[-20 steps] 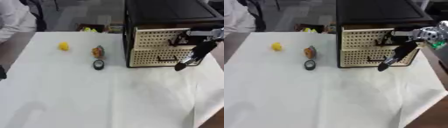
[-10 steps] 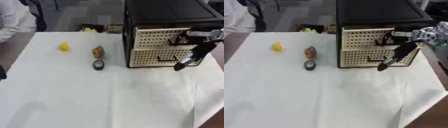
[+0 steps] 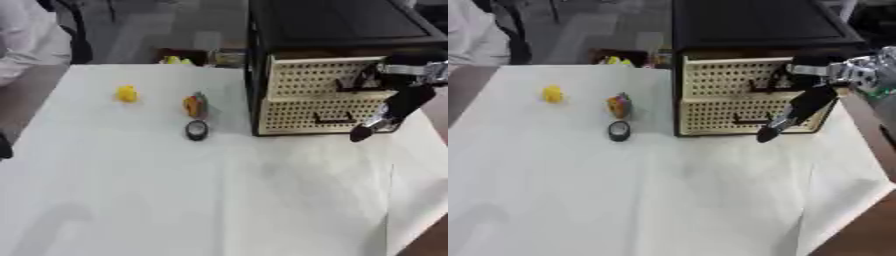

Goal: Pick up objects from table and place into drawer.

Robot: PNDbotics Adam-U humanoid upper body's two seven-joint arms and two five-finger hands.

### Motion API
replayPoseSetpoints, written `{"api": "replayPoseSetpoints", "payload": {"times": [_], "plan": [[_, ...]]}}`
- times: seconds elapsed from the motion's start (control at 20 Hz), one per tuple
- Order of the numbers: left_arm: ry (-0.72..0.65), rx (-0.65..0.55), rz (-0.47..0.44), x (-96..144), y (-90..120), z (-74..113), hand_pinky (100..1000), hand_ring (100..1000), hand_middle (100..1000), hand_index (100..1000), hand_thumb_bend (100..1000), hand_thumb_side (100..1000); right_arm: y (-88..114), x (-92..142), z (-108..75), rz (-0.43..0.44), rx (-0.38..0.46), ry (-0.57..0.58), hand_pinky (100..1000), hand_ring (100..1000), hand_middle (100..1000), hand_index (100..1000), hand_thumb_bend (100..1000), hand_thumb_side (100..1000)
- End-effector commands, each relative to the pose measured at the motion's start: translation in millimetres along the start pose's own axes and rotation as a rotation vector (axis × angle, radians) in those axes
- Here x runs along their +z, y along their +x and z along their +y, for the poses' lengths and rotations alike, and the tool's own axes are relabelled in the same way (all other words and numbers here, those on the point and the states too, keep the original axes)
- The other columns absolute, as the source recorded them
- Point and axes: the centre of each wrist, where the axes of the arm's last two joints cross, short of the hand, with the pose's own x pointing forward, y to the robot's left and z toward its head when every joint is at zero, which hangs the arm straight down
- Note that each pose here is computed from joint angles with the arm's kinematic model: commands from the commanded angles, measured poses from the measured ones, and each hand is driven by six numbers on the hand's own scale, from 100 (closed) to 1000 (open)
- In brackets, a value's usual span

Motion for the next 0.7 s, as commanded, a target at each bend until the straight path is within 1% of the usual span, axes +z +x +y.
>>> {"api": "replayPoseSetpoints", "payload": {"times": [0.05, 0.3, 0.7], "plan": [[-0.013, -0.018, -0.009, -3.6, 5.9, 2.0, 397, 494, 508, 713, 100, 982, -6.5, 11.8, -9.5, 0.029, 0.031, -0.019, 100, 100, 100, 775, 1000, 649], [-0.013, -0.018, -0.008, -4.0, 6.0, 2.0, 397, 494, 508, 713, 100, 982, -4.0, 16.2, -9.5, 0.015, 0.041, -0.023, 100, 100, 100, 771, 1000, 648], [-0.01, -0.018, -0.007, -3.7, 6.3, 2.4, 397, 494, 508, 713, 100, 981, -4.9, 17.4, -6.0, -0.001, 0.018, -0.002, 100, 100, 100, 742, 1000, 636]]}}
